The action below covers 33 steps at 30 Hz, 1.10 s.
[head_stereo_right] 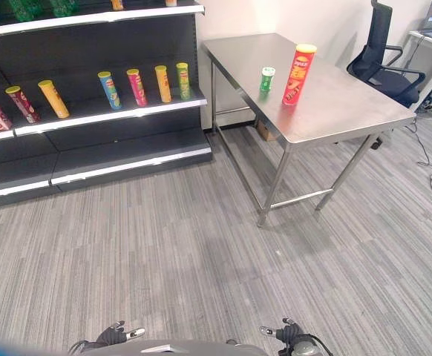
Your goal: Put the goods on the table back onto the shelves and tidy them up.
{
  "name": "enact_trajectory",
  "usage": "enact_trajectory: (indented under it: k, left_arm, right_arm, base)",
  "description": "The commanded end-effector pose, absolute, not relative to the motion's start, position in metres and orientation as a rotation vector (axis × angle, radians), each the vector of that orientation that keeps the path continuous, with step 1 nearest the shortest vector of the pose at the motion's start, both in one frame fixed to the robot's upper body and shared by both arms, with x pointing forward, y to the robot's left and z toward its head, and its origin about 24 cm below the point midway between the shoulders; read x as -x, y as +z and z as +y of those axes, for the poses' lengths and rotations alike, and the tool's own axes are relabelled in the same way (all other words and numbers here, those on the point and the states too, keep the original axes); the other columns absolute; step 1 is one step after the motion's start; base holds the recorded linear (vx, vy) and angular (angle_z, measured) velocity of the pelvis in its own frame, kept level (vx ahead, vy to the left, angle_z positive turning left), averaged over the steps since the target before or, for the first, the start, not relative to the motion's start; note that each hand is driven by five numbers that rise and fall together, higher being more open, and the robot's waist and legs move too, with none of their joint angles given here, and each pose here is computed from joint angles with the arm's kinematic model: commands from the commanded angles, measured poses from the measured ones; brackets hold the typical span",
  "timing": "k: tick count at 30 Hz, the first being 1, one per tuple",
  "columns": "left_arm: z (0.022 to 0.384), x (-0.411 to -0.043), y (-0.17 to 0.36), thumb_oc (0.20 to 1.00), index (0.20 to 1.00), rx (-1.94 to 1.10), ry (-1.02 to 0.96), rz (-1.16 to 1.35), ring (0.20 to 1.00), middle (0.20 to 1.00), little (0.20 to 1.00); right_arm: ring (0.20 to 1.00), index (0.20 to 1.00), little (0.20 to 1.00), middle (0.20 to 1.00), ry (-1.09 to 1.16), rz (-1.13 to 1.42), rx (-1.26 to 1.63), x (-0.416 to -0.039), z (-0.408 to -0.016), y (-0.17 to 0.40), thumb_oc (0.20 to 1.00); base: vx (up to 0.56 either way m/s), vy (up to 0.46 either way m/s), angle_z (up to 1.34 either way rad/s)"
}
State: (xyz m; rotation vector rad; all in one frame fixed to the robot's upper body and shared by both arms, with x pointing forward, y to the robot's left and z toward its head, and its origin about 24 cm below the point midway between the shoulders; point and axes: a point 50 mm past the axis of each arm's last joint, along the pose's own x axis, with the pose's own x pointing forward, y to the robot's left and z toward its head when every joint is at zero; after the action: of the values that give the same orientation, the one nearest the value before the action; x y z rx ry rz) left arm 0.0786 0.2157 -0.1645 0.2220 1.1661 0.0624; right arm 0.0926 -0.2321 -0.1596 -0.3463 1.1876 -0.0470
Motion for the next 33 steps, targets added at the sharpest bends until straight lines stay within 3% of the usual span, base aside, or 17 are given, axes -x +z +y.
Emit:
enact_trajectory:
  k: [1, 14, 33]
  left_arm:
    - [0.222, -0.101, -0.159, 1.0, 1.0, -0.288, 0.038, 1.111, 1.0, 1.0, 1.0]
    - [0.234, -0.111, -0.154, 1.0, 1.0, -0.344, 0.026, 1.088, 1.0, 1.0, 1.0]
    - [0.219, -0.135, -0.149, 1.0, 1.0, -0.316, -0.005, 1.017, 1.0, 1.0, 1.0]
  right_arm:
    - [1.0, 1.0, 1.0, 1.0, 0.022, 1.126, 0.416, -0.118, -0.228, -0.154, 1.0]
    - [1.0, 1.0, 1.0, 1.0, 0.037, 1.098, 0.418, -0.13, -0.226, -0.151, 1.0]
    - [1.0, 1.0, 1.0, 1.0, -0.071, 1.06, 0.403, -0.136, -0.251, -0.142, 1.0]
  base:
    - [-0.02, 0.064, -0.03]
    - [0.05, 0.119, -0.12]
    - [0.33, -0.149, 0.31]
